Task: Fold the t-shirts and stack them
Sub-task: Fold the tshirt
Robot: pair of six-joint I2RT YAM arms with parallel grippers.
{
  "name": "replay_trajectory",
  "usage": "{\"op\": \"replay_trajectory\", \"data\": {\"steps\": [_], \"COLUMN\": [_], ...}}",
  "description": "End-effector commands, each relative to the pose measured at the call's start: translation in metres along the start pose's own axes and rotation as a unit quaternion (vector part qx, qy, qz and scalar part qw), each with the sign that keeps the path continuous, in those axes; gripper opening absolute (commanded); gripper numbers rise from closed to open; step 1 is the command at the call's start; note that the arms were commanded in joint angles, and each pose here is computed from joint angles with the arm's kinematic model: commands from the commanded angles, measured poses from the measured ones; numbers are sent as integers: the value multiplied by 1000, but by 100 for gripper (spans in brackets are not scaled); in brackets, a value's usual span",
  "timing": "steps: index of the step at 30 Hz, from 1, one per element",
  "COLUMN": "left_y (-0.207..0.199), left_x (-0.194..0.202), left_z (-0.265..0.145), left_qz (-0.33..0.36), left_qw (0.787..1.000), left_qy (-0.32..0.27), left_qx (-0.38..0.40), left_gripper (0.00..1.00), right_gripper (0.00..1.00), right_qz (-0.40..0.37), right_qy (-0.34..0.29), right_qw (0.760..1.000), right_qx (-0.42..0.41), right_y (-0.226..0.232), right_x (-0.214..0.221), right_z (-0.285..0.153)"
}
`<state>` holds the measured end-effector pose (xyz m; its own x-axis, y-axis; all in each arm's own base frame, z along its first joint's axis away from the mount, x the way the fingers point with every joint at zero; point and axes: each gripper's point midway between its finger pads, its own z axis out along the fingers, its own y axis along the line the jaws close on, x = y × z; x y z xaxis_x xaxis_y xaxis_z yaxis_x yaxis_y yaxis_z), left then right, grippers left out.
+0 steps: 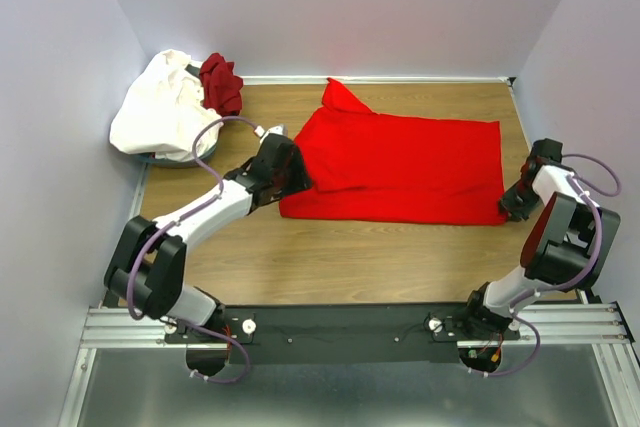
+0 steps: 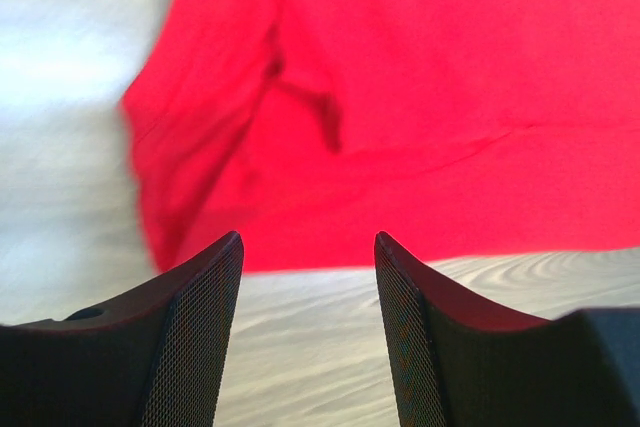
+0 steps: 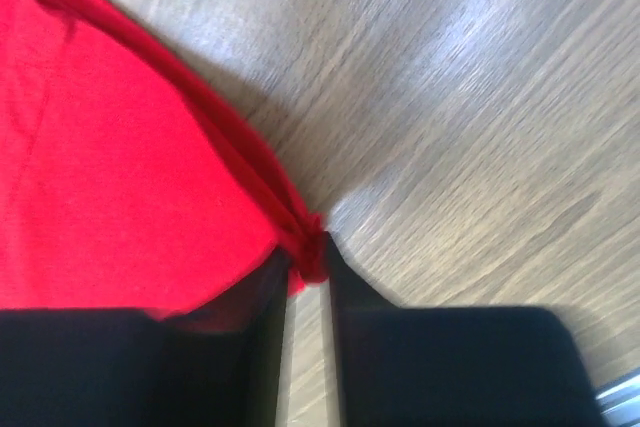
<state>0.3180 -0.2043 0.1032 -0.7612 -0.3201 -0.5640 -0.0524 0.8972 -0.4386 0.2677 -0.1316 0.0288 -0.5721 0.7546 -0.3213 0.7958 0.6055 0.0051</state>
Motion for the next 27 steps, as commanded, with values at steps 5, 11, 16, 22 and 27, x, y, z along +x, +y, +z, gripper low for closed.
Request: {"op": "replay_trajectory", "data": {"steps": [5,11,16,22,27], "left_y": [-28,-32,-21,-22,-23], "left_x": [1,-1,4,13,15], "left_z": [32,58,71,87,95], "left_qz": [41,55,59,64,67], "left_qw": [999,998,997,996,996], "left_qy": [8,15,18,29,30], "left_qx": [-11,-23,-49,-46,-49], "left_gripper": [61,58,57,54,51], "right_gripper": [64,65,63,59,58], "right_qz": [0,-3,-9,-13,-14], "right_qy": [-36,-67,-73,-73,-73], "right_qw": [999,992,988,986,986], "right_qx": [-39,-103,-137,-147,-149], "right_y": [6,24,34,37,38], "right_x": [-10,-20,-22,-22,-22], "right_z": [-22,-47,-60,-62,-63]}}
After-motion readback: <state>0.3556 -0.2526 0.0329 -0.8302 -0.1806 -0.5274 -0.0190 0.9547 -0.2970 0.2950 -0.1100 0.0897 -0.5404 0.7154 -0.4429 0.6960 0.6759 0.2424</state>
